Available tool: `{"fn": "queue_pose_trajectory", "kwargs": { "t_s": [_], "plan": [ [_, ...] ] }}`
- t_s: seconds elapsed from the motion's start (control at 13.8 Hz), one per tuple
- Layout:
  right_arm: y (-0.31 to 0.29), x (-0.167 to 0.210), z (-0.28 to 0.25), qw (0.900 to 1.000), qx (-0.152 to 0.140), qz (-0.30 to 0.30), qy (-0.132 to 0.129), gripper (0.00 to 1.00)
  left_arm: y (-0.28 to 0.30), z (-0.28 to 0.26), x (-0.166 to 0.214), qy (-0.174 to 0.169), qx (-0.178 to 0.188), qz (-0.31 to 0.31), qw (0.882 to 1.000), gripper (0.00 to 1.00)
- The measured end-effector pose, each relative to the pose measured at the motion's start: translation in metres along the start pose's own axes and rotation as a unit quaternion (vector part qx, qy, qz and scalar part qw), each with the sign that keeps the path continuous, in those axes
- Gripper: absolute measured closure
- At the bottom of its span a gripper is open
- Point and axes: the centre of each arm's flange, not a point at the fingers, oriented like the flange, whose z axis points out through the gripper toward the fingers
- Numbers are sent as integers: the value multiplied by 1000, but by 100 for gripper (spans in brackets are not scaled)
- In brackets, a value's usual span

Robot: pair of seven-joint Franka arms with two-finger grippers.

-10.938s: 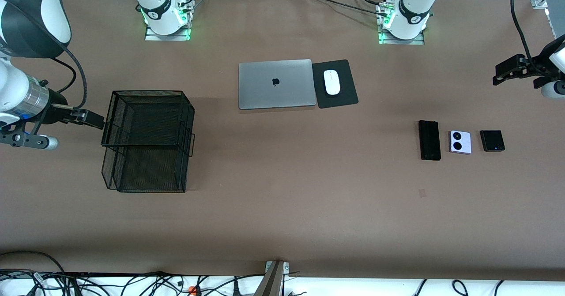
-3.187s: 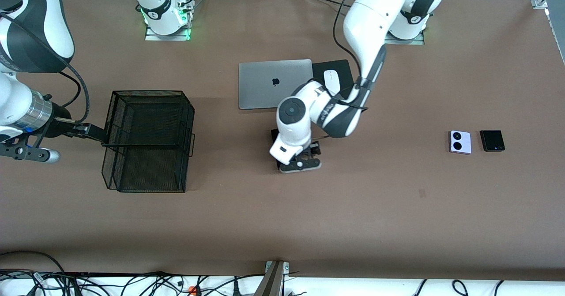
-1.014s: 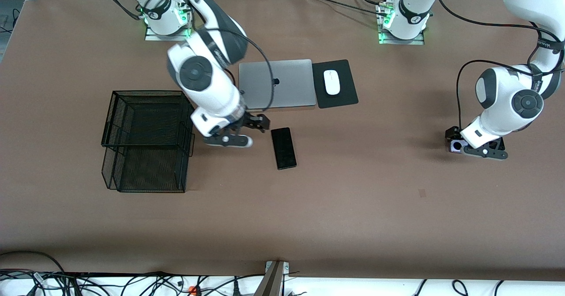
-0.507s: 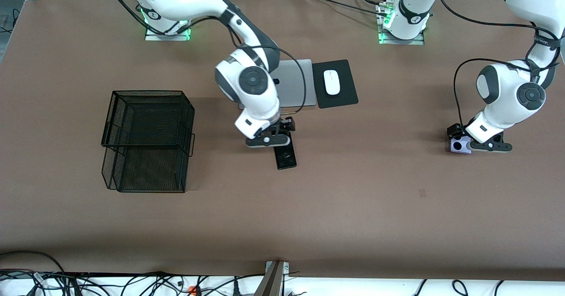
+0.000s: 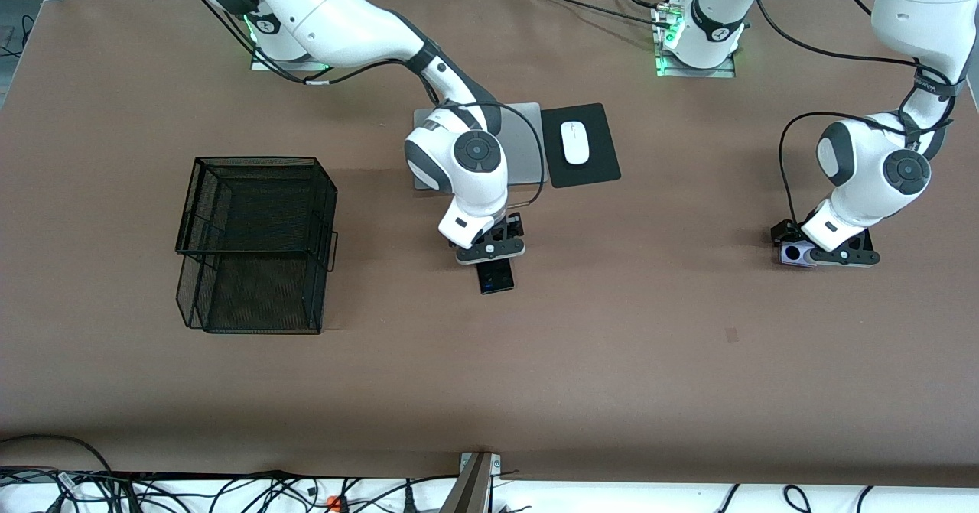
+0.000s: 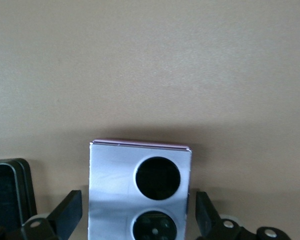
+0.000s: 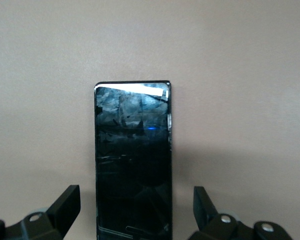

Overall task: Place phones with both arms
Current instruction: 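Grasp the slab with the right gripper while the left gripper grasps the lilac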

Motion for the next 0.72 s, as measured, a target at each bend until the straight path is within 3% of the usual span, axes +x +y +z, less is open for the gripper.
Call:
{"fn": "queue_pose_trajectory", "kwargs": {
  "t_s": [0.58,0.72],
  "plan": [
    [-9,-11,20,1000,-11,-20,2,0,4,13,1,1,-2,4,1000,0],
    [-10,-12,25,1000,-9,-23,6,0,4,9,3,4,-1,4,1000,11]
  ]
}}
